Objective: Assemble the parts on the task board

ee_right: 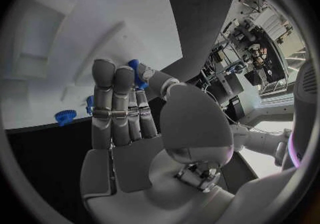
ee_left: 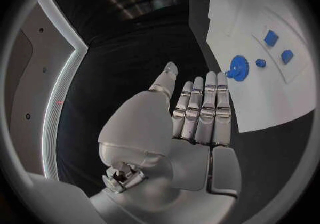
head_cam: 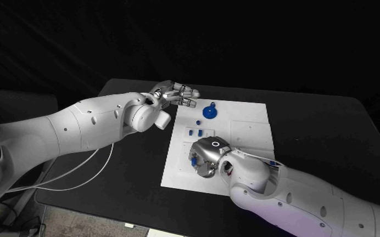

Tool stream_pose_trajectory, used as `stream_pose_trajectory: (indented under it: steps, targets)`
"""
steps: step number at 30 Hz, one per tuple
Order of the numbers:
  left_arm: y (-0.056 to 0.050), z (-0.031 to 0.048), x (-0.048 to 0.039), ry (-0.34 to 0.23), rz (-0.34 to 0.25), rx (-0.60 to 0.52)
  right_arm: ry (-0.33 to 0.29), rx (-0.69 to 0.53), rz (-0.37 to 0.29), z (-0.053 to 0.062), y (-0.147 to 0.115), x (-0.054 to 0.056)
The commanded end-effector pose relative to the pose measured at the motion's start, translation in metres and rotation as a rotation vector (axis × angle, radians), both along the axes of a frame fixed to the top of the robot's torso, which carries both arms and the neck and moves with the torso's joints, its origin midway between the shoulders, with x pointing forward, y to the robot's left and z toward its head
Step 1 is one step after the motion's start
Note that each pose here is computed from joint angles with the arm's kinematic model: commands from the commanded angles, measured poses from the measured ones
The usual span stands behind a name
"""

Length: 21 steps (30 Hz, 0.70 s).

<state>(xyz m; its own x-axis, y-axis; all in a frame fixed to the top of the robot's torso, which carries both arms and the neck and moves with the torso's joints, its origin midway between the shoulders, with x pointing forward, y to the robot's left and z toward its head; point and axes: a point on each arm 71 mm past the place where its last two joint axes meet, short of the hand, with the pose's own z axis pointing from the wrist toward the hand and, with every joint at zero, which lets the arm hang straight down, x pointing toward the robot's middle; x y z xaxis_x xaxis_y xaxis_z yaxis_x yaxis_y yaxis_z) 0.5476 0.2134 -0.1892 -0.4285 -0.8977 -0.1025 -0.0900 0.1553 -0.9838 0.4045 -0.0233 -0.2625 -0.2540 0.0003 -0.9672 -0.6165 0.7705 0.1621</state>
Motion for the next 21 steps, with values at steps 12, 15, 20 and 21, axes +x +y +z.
stream_pose_trajectory:
  steps: [12, 15, 20, 21]
  targets:
    - [-0.001, 0.0003, -0.0007, 0.006, -0.019, -0.006, -0.014, 0.112, -0.013, 0.006, -0.001, -0.001]
    - [-0.001, 0.0003, -0.0007, 0.006, -0.018, -0.005, -0.024, 0.14, -0.018, 0.008, -0.004, -0.001]
    - [0.001, 0.0003, -0.0008, 0.006, -0.016, -0.005, -0.024, 0.189, -0.023, 0.013, -0.009, -0.002]
    - [0.001, 0.0003, -0.0008, 0.006, -0.016, -0.005, -0.021, 0.201, -0.024, 0.015, -0.011, -0.002]
